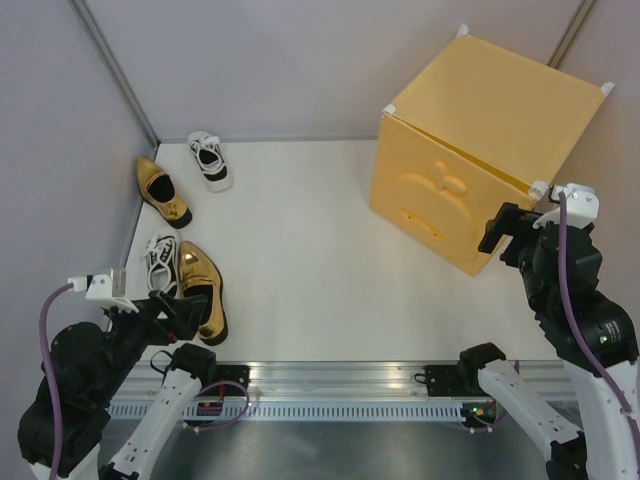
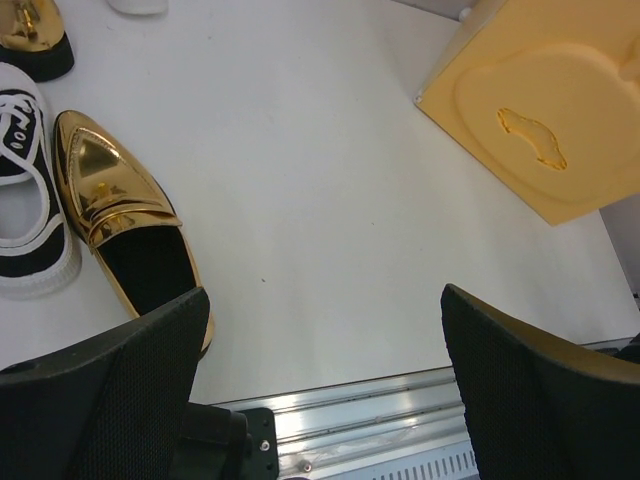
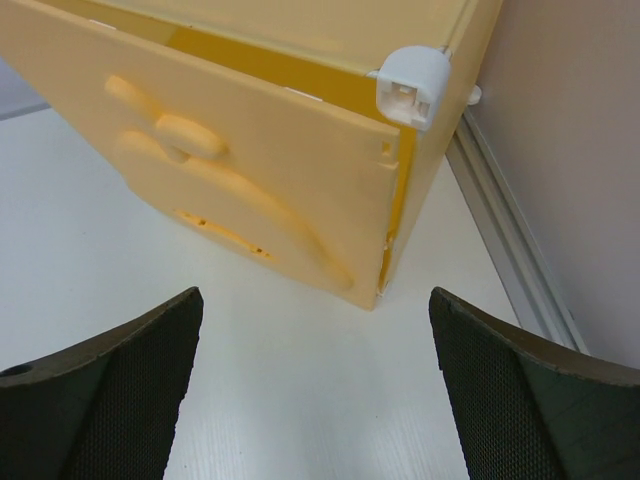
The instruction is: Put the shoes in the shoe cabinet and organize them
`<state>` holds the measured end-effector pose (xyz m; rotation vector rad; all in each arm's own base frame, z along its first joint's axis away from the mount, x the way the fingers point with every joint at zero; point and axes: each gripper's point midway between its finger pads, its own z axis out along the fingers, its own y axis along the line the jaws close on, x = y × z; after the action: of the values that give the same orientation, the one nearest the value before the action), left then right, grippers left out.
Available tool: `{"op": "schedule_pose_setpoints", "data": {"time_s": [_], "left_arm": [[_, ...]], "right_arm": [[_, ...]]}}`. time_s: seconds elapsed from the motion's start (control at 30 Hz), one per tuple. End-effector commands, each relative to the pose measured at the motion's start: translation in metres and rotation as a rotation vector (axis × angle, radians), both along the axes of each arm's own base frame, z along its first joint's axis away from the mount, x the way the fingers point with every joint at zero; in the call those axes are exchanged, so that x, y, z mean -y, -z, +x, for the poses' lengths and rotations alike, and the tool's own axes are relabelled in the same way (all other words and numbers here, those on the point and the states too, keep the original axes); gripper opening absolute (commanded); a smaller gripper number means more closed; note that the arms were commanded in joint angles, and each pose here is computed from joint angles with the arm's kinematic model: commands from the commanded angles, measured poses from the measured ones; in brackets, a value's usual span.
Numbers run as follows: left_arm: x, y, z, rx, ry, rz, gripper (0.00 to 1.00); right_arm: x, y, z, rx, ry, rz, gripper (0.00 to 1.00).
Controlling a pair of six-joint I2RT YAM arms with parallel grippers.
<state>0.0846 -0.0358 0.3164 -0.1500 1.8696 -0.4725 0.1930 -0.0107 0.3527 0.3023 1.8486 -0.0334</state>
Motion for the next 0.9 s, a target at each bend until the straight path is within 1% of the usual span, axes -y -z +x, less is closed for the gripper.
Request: {"op": "schedule_pose_setpoints", "data": {"time_s": [0.0,0.07,0.17,0.57,0.73,0.87], "left_arm": [[0.012,-0.006,0.002,0.001,0.053,-0.031,1.00],[0.011,-0.005,0.001,0.002,0.054,-0.028,1.00],[0.016,-0.001,0.000,-0.011,0.083,-0.023,1.00],[0.015,0.006,0.001,-0.026,0.086,-0.003,1.00],[0.017,0.007,0.001,-0.032,0.091,-0.003,1.00],[0.016,0.007,0.000,-0.030,0.091,-0.005,1.00]], "right_arm": [[0.012,-0.017,0.013,0.068,0.091,-0.016,0.98],[0.012,-0.016,0.020,0.050,0.096,-0.046,0.98],[0.011,-0.025,0.029,0.073,0.091,-0.068,0.98],[0.008,-0.006,0.066,0.040,0.089,-0.179,0.98],[0.012,-0.002,0.074,0.021,0.126,-0.208,0.98],[0.021,0.001,0.076,-0.001,0.194,-0.213,0.98]]}}
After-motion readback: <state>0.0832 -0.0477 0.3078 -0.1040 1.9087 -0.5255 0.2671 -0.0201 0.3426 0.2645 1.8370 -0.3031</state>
